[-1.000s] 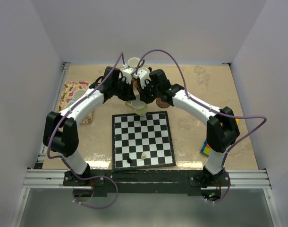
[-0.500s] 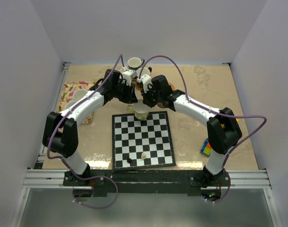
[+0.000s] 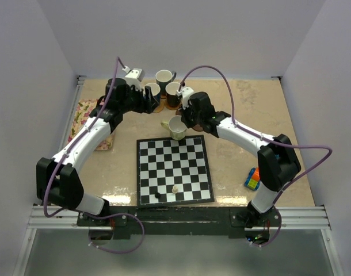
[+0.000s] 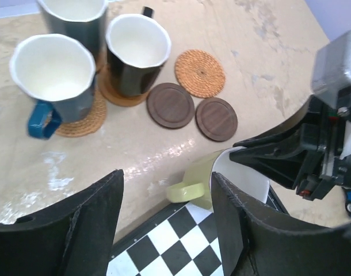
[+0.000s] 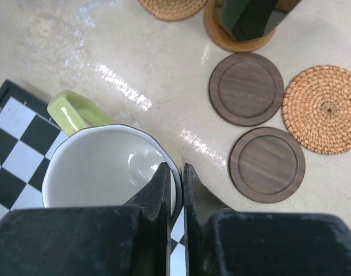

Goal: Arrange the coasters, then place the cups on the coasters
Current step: Place the cup on the coaster.

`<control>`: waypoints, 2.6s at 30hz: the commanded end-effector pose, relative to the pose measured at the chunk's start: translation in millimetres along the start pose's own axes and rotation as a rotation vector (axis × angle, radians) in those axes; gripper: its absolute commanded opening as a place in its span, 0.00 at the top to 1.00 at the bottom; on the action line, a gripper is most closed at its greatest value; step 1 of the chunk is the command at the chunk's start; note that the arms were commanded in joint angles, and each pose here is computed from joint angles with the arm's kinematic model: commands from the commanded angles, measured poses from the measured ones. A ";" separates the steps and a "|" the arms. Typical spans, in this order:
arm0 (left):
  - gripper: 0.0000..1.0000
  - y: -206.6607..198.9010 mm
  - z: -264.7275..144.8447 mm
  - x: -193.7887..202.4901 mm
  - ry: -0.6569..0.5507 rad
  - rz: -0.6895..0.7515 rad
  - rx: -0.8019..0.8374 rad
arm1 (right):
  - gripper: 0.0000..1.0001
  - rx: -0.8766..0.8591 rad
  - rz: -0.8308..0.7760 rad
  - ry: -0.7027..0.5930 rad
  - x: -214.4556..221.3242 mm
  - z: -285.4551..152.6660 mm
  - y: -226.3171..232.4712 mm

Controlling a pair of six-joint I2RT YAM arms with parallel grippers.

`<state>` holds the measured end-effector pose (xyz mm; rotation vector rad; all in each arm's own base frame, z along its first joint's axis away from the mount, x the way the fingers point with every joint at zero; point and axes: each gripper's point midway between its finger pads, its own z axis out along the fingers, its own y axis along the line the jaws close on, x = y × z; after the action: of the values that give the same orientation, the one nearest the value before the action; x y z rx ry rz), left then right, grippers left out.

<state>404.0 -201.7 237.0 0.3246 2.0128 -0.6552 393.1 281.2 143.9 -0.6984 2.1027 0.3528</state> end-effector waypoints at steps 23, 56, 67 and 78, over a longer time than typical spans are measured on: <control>0.31 58.9 -38.5 -25.3 -0.098 -0.104 -0.183 | 0.78 0.096 0.133 -0.207 -65.9 33.9 -19.9; 0.29 56.7 -50.9 -19.6 -0.089 -0.082 -0.149 | 0.39 -0.221 -0.250 0.126 -34.1 56.1 -27.3; 0.29 58.8 -49.6 -15.1 -0.087 -0.093 -0.159 | 0.48 -0.253 -0.256 0.129 -29.4 70.8 -15.1; 0.29 63.3 -48.9 -13.8 -0.099 -0.102 -0.177 | 1.00 -0.259 -0.249 0.057 -48.2 45.0 -8.1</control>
<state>401.3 -126.6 229.1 0.1125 2.0639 -0.5456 453.6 305.3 100.2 -1.1570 2.1487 0.4256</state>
